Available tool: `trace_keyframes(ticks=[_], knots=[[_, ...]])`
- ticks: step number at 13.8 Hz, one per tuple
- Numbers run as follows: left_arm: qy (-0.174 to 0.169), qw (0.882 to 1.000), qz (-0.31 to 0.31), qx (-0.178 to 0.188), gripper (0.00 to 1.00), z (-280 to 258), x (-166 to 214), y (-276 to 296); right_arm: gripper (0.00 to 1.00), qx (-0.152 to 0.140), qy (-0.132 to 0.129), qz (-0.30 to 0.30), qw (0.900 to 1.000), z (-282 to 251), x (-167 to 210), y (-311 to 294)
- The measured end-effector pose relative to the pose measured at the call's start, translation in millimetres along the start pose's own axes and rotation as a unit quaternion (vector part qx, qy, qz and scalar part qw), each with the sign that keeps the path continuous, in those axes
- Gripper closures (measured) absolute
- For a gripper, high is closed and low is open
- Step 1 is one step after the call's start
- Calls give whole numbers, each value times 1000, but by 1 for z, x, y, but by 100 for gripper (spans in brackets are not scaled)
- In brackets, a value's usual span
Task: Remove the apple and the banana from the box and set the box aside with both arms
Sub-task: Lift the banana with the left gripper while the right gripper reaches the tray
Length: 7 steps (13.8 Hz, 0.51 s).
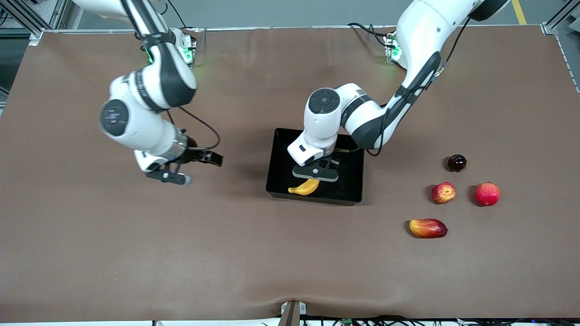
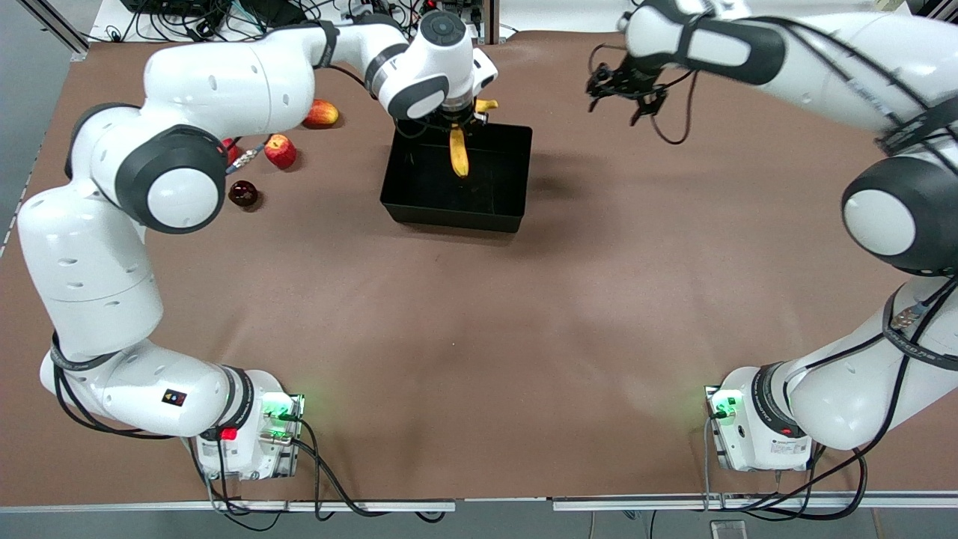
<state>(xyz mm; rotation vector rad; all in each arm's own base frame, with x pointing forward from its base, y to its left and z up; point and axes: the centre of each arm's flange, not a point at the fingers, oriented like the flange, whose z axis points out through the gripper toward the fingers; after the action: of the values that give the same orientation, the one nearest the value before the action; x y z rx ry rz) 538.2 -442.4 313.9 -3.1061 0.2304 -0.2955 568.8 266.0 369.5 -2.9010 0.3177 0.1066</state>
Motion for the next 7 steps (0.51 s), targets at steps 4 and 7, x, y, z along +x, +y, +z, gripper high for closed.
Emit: trace_keyframes(ticks=[4,7], knots=[[-28,999,-27,17,66,-35,33,-75,0,23,30,-20,999,78,-28,-60],[-57,998,-24,19,66,-62,65,-183,20,25,51,-33,998,129,-48,-91]])
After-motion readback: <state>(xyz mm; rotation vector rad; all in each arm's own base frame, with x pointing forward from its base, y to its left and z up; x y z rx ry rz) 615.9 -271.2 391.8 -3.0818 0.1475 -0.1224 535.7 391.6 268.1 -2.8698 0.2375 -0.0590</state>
